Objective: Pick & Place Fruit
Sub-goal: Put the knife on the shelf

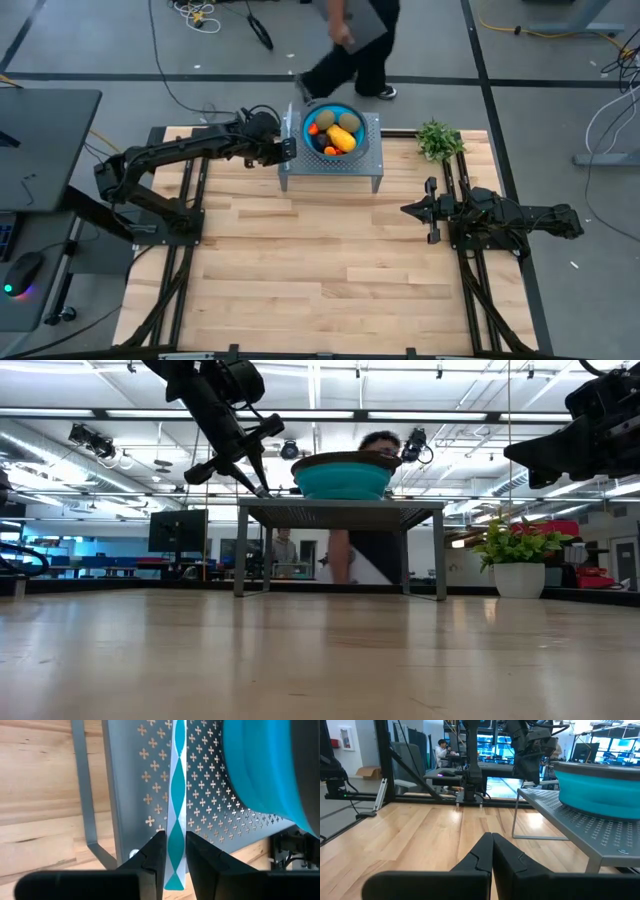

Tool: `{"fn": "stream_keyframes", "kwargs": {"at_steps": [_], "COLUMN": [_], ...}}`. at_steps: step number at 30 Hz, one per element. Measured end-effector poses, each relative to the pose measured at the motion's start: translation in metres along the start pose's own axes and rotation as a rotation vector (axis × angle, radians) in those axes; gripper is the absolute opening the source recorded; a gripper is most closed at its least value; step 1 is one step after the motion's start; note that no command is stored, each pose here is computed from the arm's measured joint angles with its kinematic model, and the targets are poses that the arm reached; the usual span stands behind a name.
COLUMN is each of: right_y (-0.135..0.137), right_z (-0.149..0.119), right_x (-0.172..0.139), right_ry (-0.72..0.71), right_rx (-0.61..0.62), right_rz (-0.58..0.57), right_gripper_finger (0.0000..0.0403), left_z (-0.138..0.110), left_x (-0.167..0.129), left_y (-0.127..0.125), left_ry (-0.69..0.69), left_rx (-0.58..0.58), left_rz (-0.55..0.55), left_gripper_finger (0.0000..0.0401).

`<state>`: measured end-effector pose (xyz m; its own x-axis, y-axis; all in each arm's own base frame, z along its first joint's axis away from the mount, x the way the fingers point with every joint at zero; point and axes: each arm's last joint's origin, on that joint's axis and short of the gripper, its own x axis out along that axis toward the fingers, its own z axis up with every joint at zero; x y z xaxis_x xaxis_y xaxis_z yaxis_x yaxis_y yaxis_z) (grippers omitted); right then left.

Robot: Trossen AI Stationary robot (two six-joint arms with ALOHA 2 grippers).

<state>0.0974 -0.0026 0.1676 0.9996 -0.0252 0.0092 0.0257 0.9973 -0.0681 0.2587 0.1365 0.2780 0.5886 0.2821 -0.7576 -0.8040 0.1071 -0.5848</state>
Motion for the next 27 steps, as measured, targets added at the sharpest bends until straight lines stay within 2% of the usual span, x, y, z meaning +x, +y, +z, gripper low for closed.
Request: {"fn": "stream_keyframes", "kwargs": {"at_steps": [21, 27], "right_y": [0.0000, 0.0000], "right_z": [0.0000, -0.0001], "right_x": [0.0000, 0.0000], "right_ry": [0.000, 0.001], "right_rx": [0.000, 0.000], "right_rz": [0.000, 0.000], "right_gripper_finger": [0.0007, 0.0007], "left_z": [-0.0010, -0.0009], "left_x": [0.0022, 0.0022], "left_y": [0.0023, 0.0023], "left_ry": [-0.005, -0.006], "left_rx": [-0.017, -0.013], "left_rz": [0.004, 0.005], "left_gripper_finger": [0.0076, 0.0096]}}
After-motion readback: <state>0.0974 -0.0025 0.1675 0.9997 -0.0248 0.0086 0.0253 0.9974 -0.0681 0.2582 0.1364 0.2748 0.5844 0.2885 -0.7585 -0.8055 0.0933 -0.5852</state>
